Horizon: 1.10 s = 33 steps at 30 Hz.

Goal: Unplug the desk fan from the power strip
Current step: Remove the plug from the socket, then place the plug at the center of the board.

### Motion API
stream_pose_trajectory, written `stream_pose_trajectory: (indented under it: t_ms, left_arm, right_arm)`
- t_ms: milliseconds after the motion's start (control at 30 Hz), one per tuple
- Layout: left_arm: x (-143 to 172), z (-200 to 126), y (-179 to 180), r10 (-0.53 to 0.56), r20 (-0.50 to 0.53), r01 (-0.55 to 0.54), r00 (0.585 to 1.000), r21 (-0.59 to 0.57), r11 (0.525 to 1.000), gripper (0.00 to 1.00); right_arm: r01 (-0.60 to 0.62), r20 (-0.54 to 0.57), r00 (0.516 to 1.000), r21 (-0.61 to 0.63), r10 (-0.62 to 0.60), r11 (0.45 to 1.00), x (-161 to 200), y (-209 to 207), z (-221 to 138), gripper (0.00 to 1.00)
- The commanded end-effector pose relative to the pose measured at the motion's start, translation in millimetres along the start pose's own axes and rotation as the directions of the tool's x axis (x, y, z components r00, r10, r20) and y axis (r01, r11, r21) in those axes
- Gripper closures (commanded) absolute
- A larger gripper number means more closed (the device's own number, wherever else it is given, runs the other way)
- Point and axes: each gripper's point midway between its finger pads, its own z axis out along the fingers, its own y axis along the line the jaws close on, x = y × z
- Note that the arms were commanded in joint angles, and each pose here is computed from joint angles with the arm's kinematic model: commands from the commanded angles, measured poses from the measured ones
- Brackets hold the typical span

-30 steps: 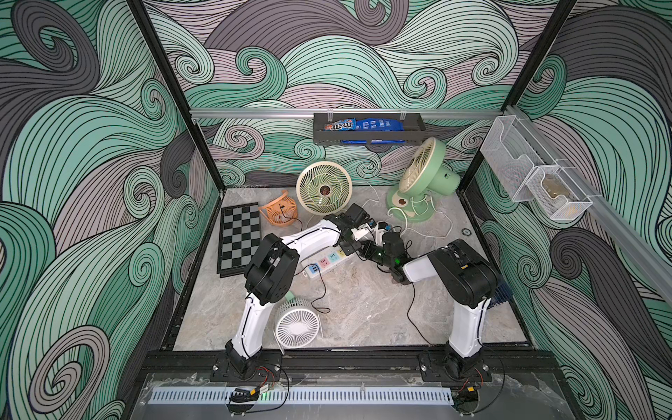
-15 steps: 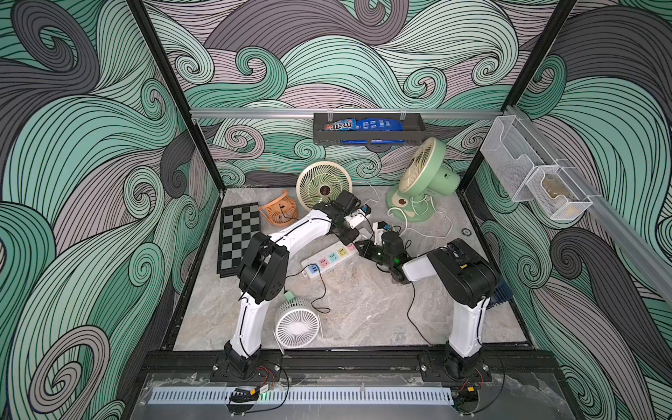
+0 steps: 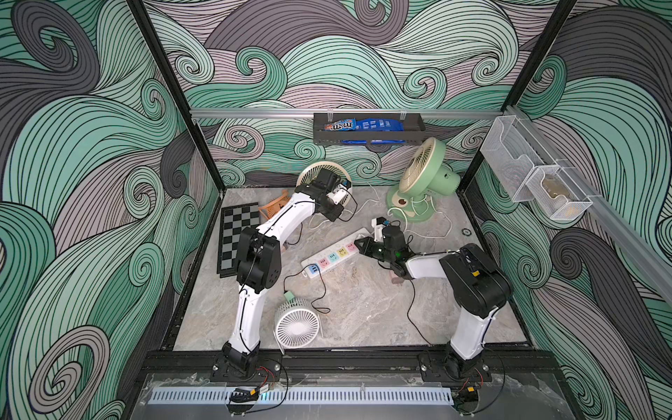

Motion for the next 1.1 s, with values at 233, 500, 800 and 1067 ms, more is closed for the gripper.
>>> stream_pose_trajectory:
  t_ms: [233,500,800,1067]
  left_arm:
    - [28,46,-10,-0.058,-0.133,0.072,0.989,0.103,0.992,1.0]
    - [38,57,-10,-0.077,-0.166,0.097,0.983,0.118,0.988,0.97]
    - [39,56,-9,-0.081,-0.166,0.103,0.983,0.124,0.987,0.81]
    - [37,51,-9,-0.079,-0.165,0.1,0.983,0.126,0.987,0.68]
  right_arm:
    - [0.055,0.104,0.993,-0.053,-0.049,0.997,-49,31,-51,0.99]
    - [0.045,0.102,0.994,-0.057,-0.039,0.997,-60,9,-61,0.99]
    - [0.034,0.036,0.999,-0.075,-0.031,0.997,-55,-7,-47,0.99]
    - [0.024,-0.008,1.0,-0.086,-0.024,0.996,-47,-16,-33,0.99]
